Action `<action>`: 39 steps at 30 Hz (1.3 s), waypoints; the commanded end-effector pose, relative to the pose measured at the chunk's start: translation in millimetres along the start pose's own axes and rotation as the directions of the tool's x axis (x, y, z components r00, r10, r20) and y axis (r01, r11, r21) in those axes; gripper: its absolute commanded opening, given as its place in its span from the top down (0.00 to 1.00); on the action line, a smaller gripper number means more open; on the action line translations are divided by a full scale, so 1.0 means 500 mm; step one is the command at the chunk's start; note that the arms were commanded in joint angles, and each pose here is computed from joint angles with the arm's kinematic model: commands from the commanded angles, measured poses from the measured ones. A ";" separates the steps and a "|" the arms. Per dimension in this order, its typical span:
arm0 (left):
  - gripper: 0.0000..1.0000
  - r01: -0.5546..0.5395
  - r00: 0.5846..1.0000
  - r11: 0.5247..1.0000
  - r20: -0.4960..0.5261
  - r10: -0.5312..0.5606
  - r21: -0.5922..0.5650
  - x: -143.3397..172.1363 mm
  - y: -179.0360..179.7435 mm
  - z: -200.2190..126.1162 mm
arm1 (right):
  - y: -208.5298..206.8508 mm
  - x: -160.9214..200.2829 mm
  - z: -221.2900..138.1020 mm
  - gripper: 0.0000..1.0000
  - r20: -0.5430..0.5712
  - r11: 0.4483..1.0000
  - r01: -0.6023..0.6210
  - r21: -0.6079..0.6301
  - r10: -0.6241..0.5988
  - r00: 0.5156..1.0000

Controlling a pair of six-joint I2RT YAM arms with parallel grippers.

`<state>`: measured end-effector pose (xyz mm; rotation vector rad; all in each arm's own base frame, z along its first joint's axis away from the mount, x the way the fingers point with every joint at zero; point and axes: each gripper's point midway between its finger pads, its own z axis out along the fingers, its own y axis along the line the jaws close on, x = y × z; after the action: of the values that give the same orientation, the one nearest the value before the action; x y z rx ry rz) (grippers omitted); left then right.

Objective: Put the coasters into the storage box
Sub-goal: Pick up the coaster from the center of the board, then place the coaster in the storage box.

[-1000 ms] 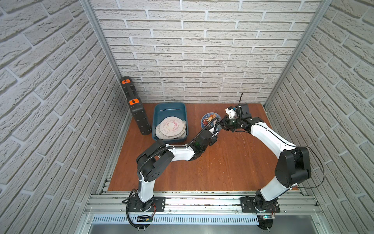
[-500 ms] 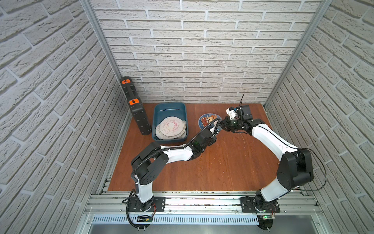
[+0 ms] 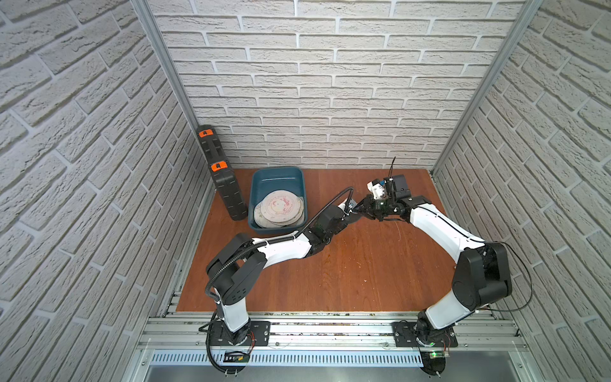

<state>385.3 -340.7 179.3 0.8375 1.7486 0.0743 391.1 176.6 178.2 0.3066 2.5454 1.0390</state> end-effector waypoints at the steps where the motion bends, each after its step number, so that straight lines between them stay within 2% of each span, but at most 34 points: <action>1: 1.00 0.092 0.995 0.992 0.040 -0.088 -0.087 -0.043 0.088 -0.018 | 0.017 0.013 -0.029 0.70 0.003 0.999 0.042 -0.011 -0.042 0.999; 5: 1.00 0.121 0.993 0.986 0.029 -0.119 -0.118 -0.040 0.136 -0.032 | 0.020 0.010 -0.039 0.59 0.017 0.998 0.060 -0.003 -0.060 0.998; 14: 1.00 0.151 0.988 0.959 0.034 -0.148 -0.239 -0.058 0.278 -0.058 | 0.002 0.011 -0.050 0.56 0.033 0.996 0.073 0.052 -0.074 0.997; 17: 1.00 0.169 0.984 0.935 -0.002 -0.178 -0.312 -0.037 0.344 -0.053 | -0.008 0.017 -0.047 0.56 0.024 0.995 0.075 0.069 -0.076 0.997; 22: 1.00 0.223 0.954 0.860 -0.079 -0.290 -0.459 0.026 0.462 -0.038 | -0.034 0.026 -0.039 0.56 0.008 0.992 0.068 0.108 -0.069 0.998; 26: 1.00 0.208 0.935 0.822 -0.139 -0.326 -0.530 0.073 0.519 -0.010 | -0.044 0.032 -0.026 0.57 -0.014 0.992 0.058 0.110 -0.057 0.998; 29: 1.00 0.151 0.922 0.832 -0.227 -0.313 -0.533 0.117 0.519 0.021 | -0.051 0.036 -0.018 0.57 -0.028 0.992 0.052 0.112 -0.049 0.998; 31: 1.00 0.131 0.900 0.843 -0.295 -0.322 -0.521 0.156 0.501 0.039 | -0.056 0.038 -0.014 0.57 -0.035 0.992 0.049 0.117 -0.045 0.998; 36: 1.00 0.123 0.794 0.878 -0.485 -0.366 -0.462 0.264 0.430 0.059 | -0.063 0.043 -0.003 0.57 -0.054 0.992 0.038 0.117 -0.032 0.998; 39: 1.00 0.114 0.746 0.891 -0.554 -0.369 -0.440 0.309 0.389 0.048 | -0.066 0.046 0.002 0.57 -0.065 0.993 0.035 0.114 -0.027 0.998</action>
<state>505.9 -120.8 146.4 0.2990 2.2617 0.5441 370.5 160.8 153.7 0.2861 2.6553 0.8905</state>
